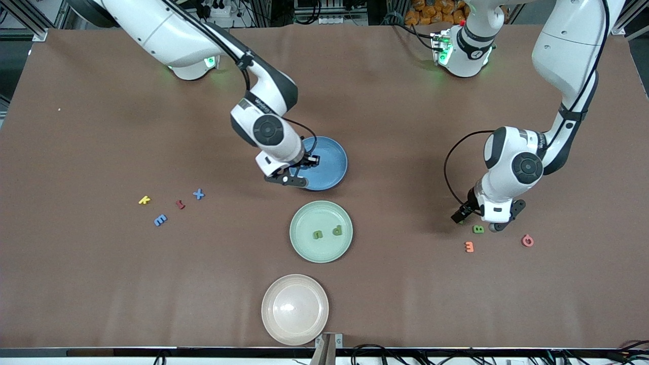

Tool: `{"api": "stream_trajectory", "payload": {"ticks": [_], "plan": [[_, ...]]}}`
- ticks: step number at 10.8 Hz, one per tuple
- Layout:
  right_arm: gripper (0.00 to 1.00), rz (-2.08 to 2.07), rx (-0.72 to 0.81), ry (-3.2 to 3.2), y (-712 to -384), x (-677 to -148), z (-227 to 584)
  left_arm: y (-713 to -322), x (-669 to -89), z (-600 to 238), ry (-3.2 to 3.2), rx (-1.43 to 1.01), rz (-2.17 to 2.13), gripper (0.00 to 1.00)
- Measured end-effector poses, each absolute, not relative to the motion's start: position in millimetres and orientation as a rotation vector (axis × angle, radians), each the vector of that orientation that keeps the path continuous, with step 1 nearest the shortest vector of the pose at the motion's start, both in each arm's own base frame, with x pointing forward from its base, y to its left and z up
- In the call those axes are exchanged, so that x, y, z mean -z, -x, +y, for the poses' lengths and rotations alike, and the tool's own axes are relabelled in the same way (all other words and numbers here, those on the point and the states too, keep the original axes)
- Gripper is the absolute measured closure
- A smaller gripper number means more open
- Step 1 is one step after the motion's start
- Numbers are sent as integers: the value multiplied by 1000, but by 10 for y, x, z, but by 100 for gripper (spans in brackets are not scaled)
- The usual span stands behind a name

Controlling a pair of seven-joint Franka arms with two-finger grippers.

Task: Sort letters by color into matching plates
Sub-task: 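Drop the D on the blue plate while the left gripper grasps green N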

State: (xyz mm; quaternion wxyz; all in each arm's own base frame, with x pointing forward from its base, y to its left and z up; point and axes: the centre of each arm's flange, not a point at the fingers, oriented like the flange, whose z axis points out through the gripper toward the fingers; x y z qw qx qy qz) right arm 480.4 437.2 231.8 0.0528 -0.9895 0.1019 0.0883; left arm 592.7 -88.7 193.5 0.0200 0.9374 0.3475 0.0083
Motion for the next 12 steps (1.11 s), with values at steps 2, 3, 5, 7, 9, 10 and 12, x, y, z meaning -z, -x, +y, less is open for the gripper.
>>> {"api": "stream_trajectory", "payload": {"ticks": [2,3,5,7,9,10,12], "plan": [[63,362,-239,3038,-4476,-2137,4708,-5965,-1955,-826,-2886,-54,1118,0],[63,364,-242,3045,-4331,-2096,4835,-5979,-1955,-837,-2870,-56,1152,0],[63,383,-252,3052,-4135,-2067,4996,-6019,-1892,-896,-2851,-56,1204,0],[59,393,-257,3057,-4107,-2035,5010,-6042,-1801,-932,-2859,-57,1215,0],[36,417,-254,3059,-4182,-2020,4942,-6041,-1691,-935,-2865,-39,1215,0],[22,433,-250,3055,-4243,-2028,4897,-6049,-1657,-936,-2864,-35,1216,0],[0,467,-226,3069,-4504,-2165,4689,-6069,-1662,-942,-2885,-53,1189,4]]}}
